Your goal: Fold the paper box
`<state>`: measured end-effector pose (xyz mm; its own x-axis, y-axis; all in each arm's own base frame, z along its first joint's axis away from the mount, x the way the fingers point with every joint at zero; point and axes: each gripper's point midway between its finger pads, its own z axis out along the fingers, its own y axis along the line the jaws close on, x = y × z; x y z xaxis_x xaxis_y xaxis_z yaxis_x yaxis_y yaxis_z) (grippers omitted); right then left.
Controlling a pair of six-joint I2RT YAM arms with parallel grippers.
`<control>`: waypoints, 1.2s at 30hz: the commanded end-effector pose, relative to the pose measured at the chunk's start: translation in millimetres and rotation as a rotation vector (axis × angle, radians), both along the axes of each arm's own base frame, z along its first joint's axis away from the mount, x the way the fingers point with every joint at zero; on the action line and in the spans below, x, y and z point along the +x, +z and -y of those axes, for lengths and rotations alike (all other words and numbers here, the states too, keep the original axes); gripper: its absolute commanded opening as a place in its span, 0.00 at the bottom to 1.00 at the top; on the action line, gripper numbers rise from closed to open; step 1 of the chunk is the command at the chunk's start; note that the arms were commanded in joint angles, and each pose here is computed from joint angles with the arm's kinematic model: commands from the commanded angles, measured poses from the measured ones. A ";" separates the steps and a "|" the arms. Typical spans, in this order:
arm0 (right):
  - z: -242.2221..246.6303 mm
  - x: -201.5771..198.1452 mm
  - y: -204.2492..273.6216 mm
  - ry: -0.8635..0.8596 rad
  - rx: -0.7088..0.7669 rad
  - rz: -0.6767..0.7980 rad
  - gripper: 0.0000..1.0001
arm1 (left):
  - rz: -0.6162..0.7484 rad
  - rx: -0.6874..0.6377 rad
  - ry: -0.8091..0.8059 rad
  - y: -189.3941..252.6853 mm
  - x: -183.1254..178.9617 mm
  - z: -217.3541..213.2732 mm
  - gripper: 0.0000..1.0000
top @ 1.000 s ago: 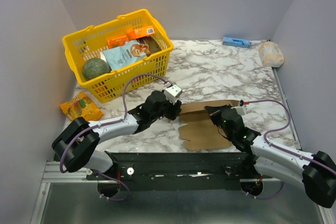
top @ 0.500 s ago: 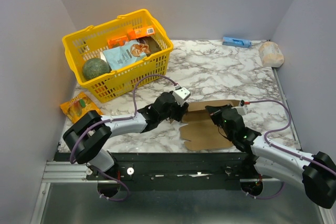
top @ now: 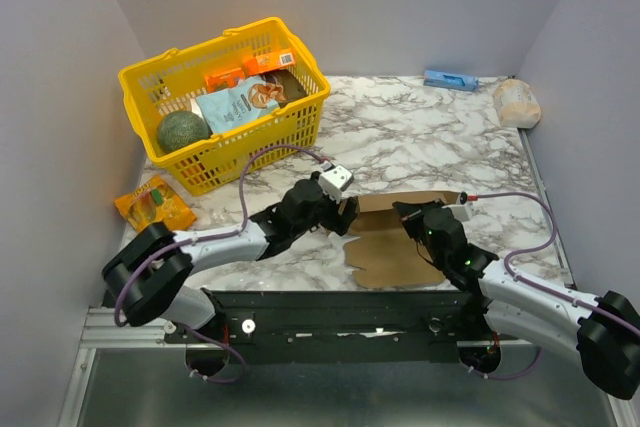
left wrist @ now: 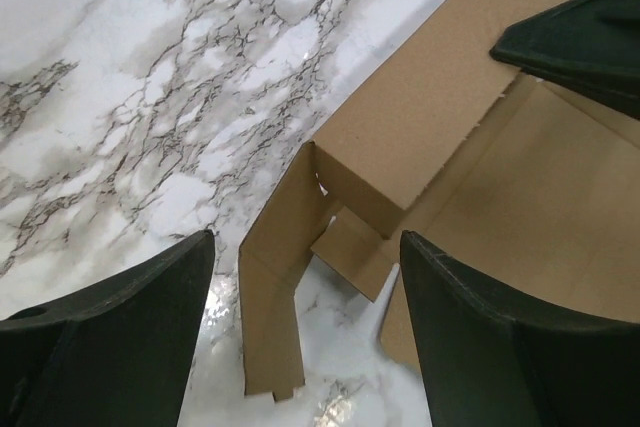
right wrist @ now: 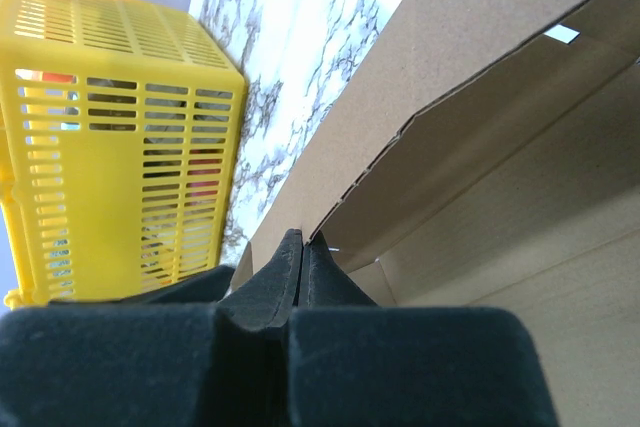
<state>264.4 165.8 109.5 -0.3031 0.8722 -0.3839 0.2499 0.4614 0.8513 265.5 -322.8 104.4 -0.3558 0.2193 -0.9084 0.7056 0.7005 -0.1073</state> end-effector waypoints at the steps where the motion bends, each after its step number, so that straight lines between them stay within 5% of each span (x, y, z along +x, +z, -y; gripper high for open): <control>1: 18.1 -10.3 -32.5 -0.020 -0.123 -0.070 0.01 | 0.058 -0.082 -0.056 36.2 -19.2 -20.0 0.88; 8: 17.0 -10.1 -29.1 -0.016 -0.116 -0.063 0.01 | -0.016 -0.066 0.224 8.4 3.5 -84.3 0.91; 16: 16.3 -9.7 -27.9 -0.013 -0.116 -0.061 0.01 | -0.084 -0.023 0.489 -20.5 29.9 -110.2 0.89; 36: 16.6 -10.2 -30.4 -0.015 -0.118 -0.070 0.01 | -0.054 -0.082 0.067 -24.0 -8.9 -2.6 0.84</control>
